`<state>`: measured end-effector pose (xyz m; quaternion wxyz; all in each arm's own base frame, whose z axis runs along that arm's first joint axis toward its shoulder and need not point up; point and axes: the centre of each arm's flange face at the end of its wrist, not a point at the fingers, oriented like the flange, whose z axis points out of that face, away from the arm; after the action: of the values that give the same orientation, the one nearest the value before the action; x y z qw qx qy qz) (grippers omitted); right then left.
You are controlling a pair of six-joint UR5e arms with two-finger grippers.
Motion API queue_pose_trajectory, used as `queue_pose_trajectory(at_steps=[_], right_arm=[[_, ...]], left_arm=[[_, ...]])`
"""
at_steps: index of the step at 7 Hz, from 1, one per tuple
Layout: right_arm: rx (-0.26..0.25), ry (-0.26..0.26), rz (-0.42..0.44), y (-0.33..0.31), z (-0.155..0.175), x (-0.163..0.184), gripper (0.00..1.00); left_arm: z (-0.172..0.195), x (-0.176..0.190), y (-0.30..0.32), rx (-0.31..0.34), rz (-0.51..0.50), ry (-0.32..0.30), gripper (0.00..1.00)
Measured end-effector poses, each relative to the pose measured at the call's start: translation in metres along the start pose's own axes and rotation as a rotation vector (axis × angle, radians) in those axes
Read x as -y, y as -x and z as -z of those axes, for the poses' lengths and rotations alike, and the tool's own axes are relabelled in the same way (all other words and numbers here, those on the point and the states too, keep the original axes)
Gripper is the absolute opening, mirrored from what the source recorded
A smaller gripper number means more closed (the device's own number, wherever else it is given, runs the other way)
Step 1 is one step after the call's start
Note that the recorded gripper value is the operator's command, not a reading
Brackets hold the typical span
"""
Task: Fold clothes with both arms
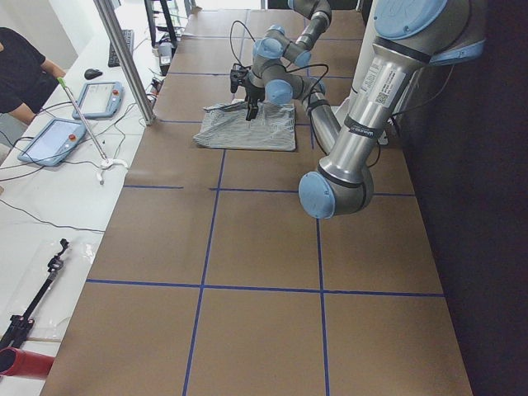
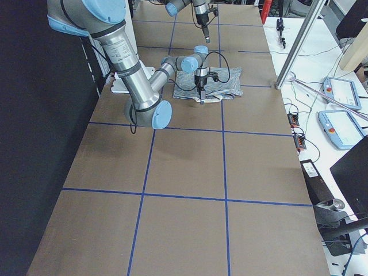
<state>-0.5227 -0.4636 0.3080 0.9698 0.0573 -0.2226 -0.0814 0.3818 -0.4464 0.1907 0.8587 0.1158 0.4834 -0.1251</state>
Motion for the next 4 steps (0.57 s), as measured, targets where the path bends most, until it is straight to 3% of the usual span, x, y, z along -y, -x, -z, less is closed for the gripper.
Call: queue_pose_trajectory(at_steps=[2,4], right_arm=[[0.030,-0.019,-0.009,-0.047,0.021,0.022,1.00],[0.063,-0.045,-0.025,-0.019,0.057,0.081,1.00]], left_arm=[[0.001,0.000,0.000,-0.002,0.001,0.000,1.00],[0.002,0.002,0.001,0.000,-0.003,-0.003,1.00]])
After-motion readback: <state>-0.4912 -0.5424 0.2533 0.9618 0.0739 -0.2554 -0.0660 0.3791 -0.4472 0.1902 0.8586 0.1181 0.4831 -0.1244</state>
